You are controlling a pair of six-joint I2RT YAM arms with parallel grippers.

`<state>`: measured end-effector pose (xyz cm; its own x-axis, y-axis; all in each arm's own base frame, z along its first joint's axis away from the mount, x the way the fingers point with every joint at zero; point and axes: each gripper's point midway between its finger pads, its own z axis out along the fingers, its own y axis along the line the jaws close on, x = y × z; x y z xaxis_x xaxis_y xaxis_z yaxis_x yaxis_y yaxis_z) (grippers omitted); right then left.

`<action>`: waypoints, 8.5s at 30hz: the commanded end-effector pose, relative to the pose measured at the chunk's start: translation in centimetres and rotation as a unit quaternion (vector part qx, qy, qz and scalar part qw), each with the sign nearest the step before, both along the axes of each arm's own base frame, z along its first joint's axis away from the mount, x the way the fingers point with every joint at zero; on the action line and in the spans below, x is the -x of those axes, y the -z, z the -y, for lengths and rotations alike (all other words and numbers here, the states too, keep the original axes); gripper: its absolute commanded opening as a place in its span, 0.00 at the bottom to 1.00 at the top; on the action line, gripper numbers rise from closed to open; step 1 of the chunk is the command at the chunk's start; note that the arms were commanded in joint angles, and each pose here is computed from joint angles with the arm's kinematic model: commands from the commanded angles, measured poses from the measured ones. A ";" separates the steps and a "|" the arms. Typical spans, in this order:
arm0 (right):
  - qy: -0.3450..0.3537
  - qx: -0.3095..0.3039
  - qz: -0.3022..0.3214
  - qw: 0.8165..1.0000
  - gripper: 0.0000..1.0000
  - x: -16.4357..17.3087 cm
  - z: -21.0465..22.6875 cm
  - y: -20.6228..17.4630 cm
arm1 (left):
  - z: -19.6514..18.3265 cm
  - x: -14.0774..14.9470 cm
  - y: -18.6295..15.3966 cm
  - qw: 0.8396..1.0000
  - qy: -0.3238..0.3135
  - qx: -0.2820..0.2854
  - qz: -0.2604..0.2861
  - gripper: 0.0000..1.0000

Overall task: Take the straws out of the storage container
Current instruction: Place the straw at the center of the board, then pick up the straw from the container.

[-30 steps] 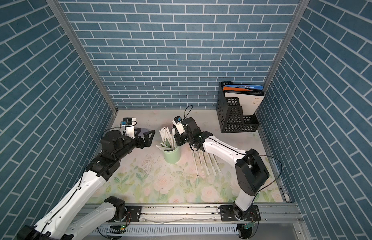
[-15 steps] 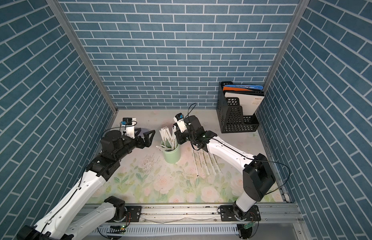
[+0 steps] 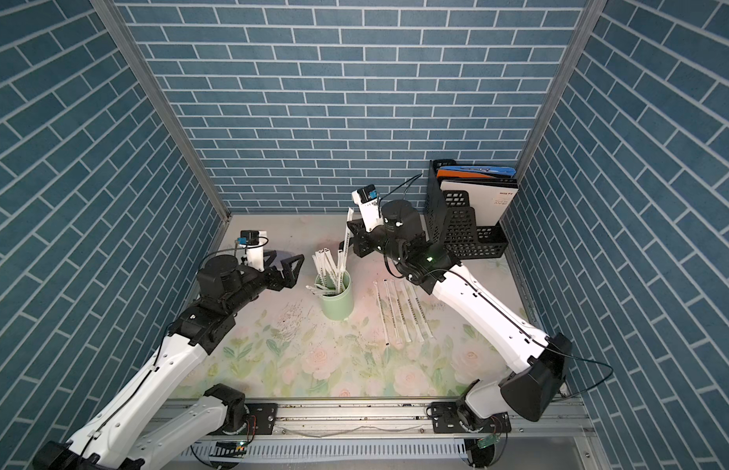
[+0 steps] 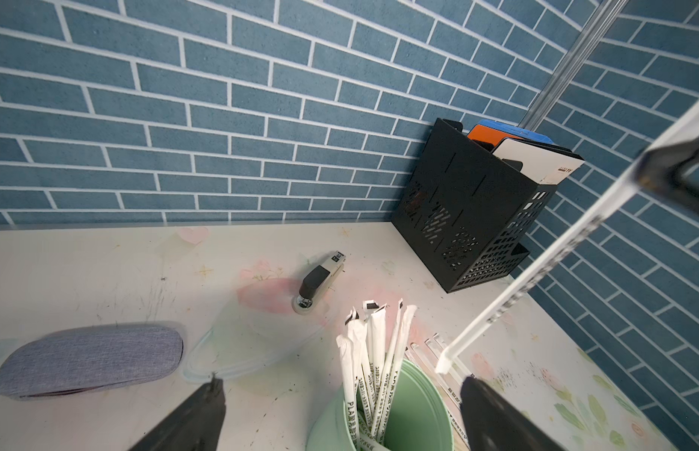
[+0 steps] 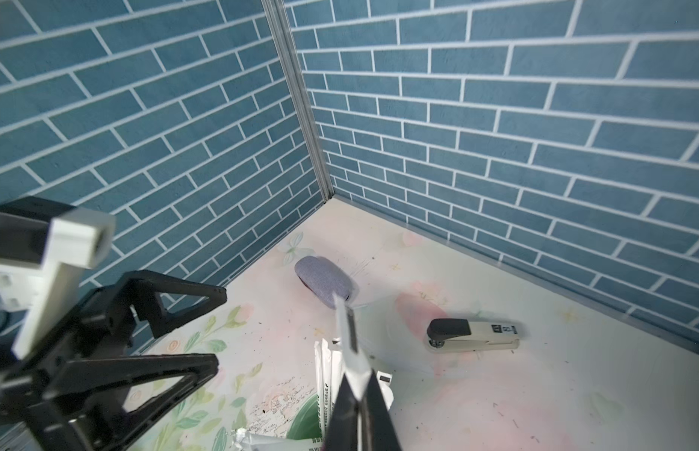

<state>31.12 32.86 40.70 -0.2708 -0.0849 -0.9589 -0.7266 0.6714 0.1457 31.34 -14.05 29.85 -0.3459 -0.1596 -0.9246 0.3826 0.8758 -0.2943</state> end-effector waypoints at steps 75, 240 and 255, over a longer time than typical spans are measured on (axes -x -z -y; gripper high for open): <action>0.199 0.396 -0.454 0.773 0.05 -5.6 20.7 33.5 | 0.2 0.2 -0.5 1.000 0.007 0.002 0.006 1.00; -0.006 0.086 -0.087 0.992 0.00 -1.1 -3.1 12.8 | 0.3 0.1 -0.3 1.000 0.008 0.001 0.003 1.00; -0.033 0.094 -0.127 0.987 0.00 -1.6 -5.3 16.7 | 0.3 0.1 -0.3 1.000 0.009 0.001 0.003 0.99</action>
